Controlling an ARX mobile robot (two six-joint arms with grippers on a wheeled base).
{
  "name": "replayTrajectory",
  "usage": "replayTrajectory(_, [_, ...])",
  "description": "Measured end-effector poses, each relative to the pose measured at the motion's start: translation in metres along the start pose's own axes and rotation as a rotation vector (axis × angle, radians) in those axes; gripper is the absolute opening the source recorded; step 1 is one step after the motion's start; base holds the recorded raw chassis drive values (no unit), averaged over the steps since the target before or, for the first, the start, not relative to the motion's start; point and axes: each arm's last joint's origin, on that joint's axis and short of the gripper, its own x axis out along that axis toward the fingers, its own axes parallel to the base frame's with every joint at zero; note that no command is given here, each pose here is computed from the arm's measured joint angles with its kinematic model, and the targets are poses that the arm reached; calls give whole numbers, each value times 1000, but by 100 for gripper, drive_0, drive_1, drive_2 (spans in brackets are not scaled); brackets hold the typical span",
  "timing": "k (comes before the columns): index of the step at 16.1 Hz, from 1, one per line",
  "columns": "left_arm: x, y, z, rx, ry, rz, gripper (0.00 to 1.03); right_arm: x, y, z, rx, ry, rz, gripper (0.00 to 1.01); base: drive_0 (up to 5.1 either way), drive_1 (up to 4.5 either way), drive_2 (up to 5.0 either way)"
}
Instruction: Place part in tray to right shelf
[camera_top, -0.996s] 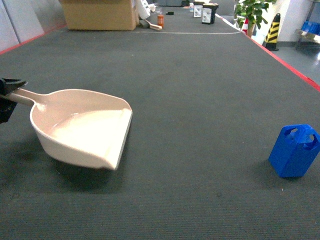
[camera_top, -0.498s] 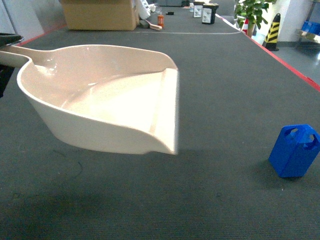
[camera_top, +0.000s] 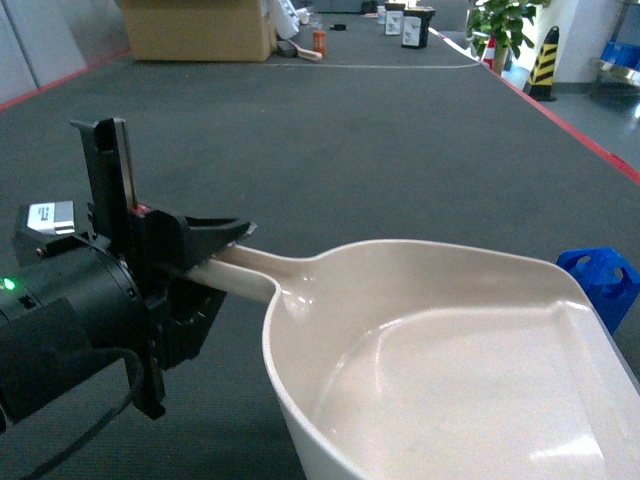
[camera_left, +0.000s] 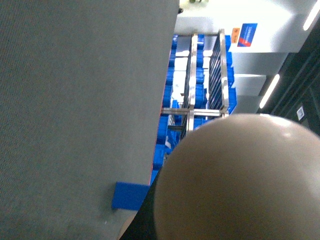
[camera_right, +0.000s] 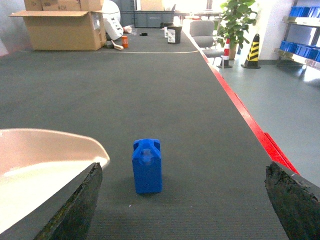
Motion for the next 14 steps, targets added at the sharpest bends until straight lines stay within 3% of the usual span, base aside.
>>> replayTrajectory(2, [9, -15, 5, 5, -21, -64, 14, 0, 0, 0, 0, -1, 0, 98, 0, 0, 0])
replayTrajectory(7, [14, -23, 4, 10, -16, -95, 14, 0, 0, 0, 0, -1, 0, 98, 0, 0, 0])
replayTrajectory(10, [28, -41, 2, 23, 26, -173, 14, 0, 0, 0, 0, 0, 0, 98, 0, 0, 0])
replayTrajectory(14, [28, -40, -2, 24, 48, -166, 14, 0, 0, 0, 0, 0, 0, 98, 0, 0, 0])
